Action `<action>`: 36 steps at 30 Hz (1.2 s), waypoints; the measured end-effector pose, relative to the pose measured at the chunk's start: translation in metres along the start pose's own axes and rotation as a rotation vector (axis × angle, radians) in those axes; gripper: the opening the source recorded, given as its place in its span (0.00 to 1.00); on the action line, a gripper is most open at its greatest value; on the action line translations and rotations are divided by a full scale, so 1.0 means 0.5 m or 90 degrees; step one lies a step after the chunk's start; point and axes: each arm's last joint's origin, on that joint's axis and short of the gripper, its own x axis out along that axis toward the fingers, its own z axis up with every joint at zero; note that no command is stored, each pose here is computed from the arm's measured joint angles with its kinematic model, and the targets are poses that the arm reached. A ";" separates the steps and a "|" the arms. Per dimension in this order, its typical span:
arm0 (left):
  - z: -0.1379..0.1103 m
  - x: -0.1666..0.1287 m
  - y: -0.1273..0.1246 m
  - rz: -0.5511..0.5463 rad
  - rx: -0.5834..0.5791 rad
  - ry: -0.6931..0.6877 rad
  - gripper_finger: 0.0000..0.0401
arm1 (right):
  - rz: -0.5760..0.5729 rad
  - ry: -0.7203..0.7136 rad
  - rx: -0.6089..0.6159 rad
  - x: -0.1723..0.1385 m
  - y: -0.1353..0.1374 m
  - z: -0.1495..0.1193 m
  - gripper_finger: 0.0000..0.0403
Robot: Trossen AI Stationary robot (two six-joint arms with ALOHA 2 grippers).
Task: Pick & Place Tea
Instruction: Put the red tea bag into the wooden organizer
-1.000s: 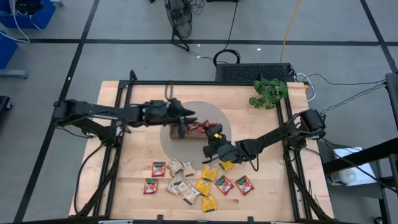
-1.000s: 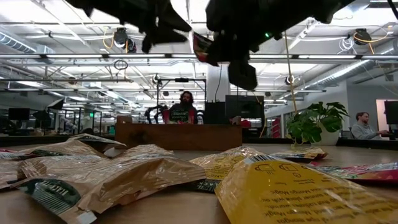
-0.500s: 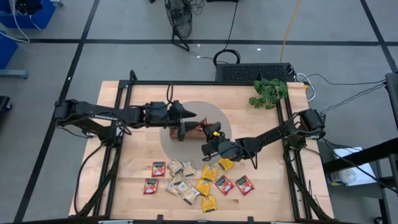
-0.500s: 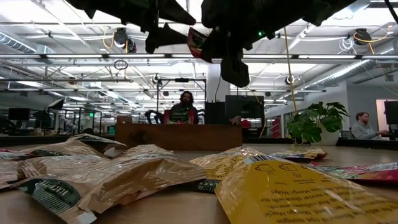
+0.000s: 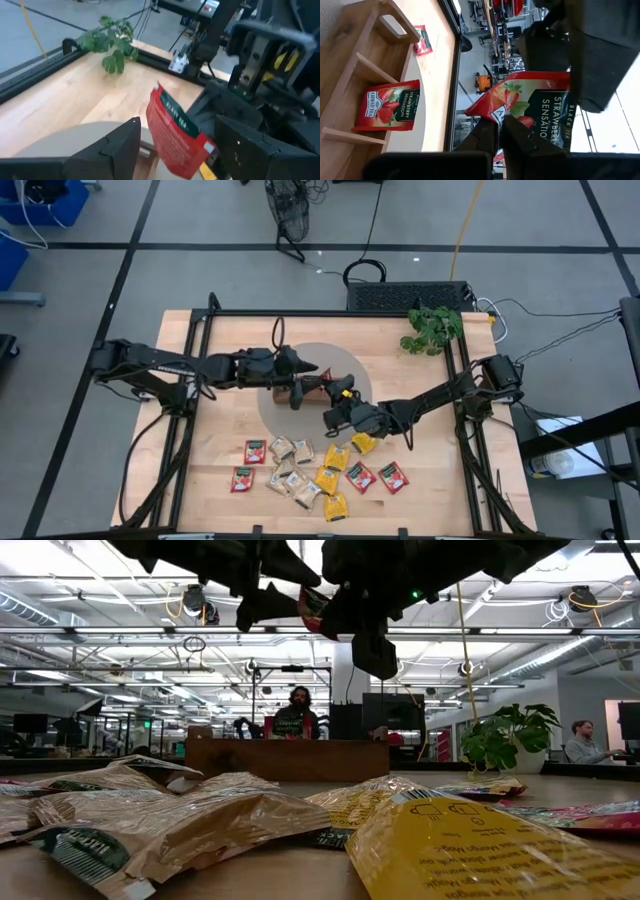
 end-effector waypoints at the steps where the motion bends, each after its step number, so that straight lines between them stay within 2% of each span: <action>1: -0.001 0.001 0.000 0.001 0.000 0.001 0.63 | -0.001 0.000 0.001 0.000 0.000 0.000 0.02; 7: 0.000 0.000 0.001 0.002 0.007 -0.001 0.63 | -0.001 0.001 0.002 0.000 -0.001 0.000 0.02; 10: 0.001 0.000 0.000 0.002 0.007 -0.003 0.58 | -0.001 0.001 0.002 0.000 -0.001 0.000 0.02; 14: 0.002 0.000 0.006 0.007 0.005 -0.003 0.41 | -0.001 0.001 0.006 0.000 0.000 0.000 0.02; 19: 0.005 0.001 0.014 -0.006 0.011 0.001 0.08 | -0.002 0.002 0.014 0.000 -0.001 0.000 0.02; 20: 0.006 0.001 0.016 -0.007 0.019 0.002 0.04 | -0.002 0.002 0.017 0.000 -0.001 0.000 0.02; 22: 0.006 0.001 0.018 -0.005 0.046 0.002 0.03 | -0.001 0.001 0.029 0.000 0.000 0.000 0.03; 25: 0.013 -0.011 0.022 0.012 0.111 0.000 0.01 | -0.002 -0.002 0.086 0.000 -0.002 0.001 0.06; 29: 0.036 -0.037 0.024 0.063 0.201 -0.038 0.01 | -0.002 0.005 0.245 -0.002 0.000 0.001 0.12; 33: 0.043 -0.059 0.026 0.111 0.311 -0.020 0.01 | 0.043 -0.020 0.339 -0.016 0.011 0.006 0.16; 36: 0.034 -0.067 0.027 0.085 0.350 0.021 0.01 | 0.107 -0.066 0.373 -0.034 0.013 0.014 0.17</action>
